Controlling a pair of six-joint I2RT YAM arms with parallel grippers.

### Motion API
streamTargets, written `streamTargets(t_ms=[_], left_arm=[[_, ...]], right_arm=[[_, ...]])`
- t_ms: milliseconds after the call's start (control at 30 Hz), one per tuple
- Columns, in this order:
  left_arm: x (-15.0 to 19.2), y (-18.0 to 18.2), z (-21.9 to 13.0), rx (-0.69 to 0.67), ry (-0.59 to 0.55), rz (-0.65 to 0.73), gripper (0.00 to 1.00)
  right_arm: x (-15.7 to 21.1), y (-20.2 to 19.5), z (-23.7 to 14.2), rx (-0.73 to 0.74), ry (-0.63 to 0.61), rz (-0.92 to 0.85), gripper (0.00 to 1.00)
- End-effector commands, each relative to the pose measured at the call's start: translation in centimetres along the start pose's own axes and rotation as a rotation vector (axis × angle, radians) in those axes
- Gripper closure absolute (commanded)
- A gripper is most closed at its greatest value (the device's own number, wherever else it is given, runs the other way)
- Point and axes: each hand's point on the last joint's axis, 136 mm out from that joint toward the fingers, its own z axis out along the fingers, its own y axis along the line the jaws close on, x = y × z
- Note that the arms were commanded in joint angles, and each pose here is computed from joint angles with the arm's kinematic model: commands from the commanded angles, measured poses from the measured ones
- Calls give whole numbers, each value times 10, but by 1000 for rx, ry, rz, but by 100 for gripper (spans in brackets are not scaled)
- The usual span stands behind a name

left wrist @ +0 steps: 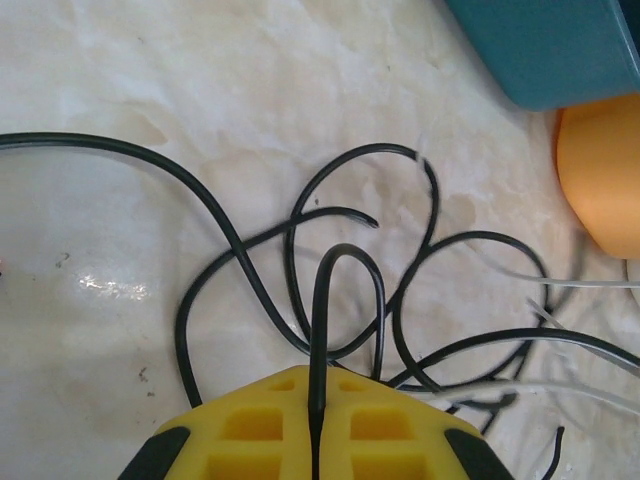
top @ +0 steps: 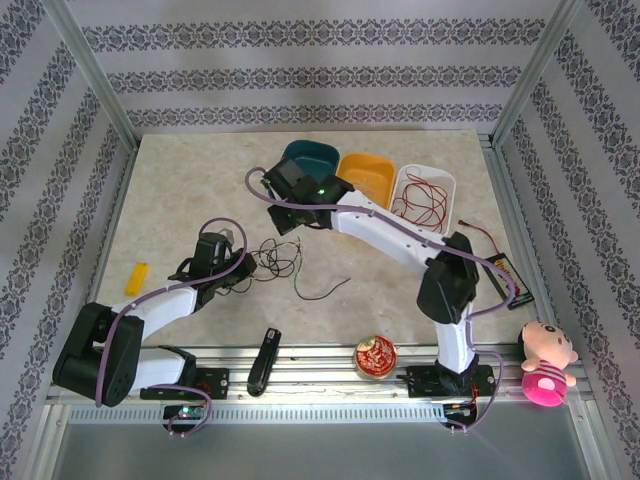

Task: Untangle the cables

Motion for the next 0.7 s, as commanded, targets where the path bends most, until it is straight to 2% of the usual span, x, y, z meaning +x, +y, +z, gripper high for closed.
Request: streamTargets(t_ms=[0, 333, 667], left_arm=[[-3, 3, 1, 3, -17, -20, 100], [-2, 5, 3, -2, -13, -23, 100], [0, 7, 3, -9, -11, -30, 100]], right_arm=[[-5, -7, -25, 40, -53, -19, 100], [-26, -13, -92, 21, -200, 3, 100], [-41, -30, -151, 70, -333, 0, 100]])
